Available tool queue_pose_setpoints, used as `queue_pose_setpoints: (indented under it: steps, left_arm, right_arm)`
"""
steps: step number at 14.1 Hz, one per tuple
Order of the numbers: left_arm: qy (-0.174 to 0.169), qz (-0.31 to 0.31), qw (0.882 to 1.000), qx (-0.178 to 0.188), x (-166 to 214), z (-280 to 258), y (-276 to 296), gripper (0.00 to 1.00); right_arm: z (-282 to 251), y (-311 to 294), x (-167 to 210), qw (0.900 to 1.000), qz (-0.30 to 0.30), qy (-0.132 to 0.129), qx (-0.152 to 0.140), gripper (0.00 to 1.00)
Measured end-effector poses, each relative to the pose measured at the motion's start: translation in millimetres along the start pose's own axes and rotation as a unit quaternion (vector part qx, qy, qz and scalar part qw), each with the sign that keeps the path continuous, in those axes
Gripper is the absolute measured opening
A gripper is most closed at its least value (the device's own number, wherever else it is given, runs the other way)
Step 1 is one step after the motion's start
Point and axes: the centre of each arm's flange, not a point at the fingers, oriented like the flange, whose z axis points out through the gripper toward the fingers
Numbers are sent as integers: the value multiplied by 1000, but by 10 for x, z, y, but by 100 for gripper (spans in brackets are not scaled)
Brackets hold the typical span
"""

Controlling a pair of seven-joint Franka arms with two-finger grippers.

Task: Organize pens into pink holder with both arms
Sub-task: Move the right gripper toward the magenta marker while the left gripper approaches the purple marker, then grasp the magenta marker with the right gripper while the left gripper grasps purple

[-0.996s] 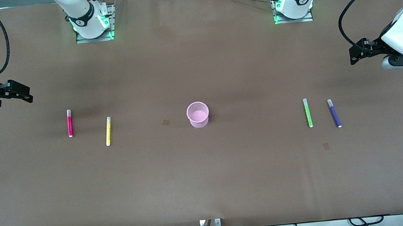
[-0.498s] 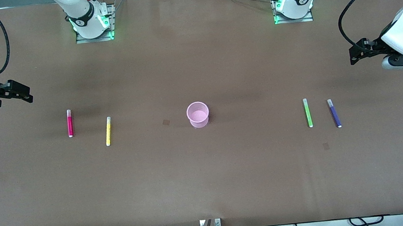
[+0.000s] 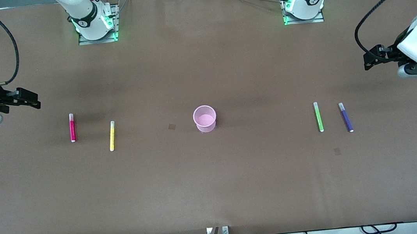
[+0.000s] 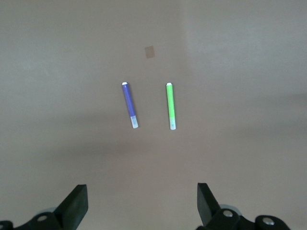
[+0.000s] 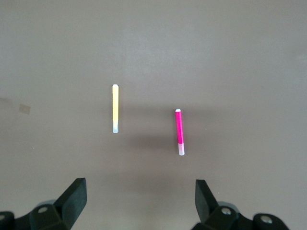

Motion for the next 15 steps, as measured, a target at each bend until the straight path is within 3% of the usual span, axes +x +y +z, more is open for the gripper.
queue_pose_setpoints:
  steps: [5, 9, 15]
  left_arm:
    - [-58, -30, 998, -12, 354, 774, -429, 100]
    - [-66, -41, 997, -18, 769, 1730, -583, 100]
    - [-68, -64, 995, -25, 1014, 2691, -779, 100]
  right_arm:
    - [434, 35, 155, 999, 2, -37, 2, 100]
    - [902, 86, 277, 997, 6, -73, 4, 100]
    - [1579, 192, 541, 997, 14, -75, 4, 100]
